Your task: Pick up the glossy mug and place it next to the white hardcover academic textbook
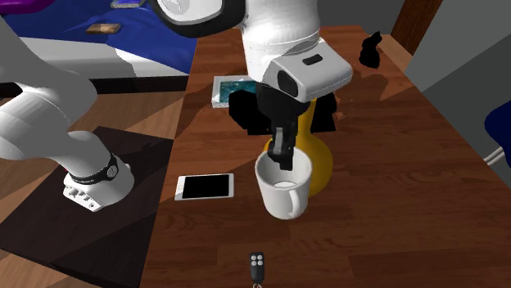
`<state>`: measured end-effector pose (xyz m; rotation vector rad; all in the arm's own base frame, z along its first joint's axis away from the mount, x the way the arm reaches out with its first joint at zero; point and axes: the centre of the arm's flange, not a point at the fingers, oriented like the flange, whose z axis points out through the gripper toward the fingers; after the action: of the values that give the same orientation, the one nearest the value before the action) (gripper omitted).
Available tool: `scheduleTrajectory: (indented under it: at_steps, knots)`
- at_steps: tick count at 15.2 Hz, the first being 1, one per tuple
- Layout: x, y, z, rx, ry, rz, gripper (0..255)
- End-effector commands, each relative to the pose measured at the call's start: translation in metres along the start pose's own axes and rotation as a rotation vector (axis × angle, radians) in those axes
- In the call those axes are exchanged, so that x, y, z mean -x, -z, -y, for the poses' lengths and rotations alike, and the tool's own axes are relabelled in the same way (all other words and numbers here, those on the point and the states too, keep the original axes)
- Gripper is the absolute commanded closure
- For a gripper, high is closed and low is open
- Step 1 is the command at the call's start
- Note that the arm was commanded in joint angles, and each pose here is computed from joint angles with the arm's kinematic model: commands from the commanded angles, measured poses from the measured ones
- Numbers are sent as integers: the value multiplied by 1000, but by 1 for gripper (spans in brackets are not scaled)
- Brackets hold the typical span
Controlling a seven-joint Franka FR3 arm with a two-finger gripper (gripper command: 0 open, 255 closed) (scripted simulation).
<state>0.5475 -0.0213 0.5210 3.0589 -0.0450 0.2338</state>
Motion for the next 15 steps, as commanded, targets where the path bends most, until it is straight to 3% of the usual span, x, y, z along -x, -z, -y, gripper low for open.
scheduleTrajectory:
  at_steps: [1,15]
  knots:
    - [21,3,15,1,-1,0,255]
    - [165,34,127,1,-1,0,255]
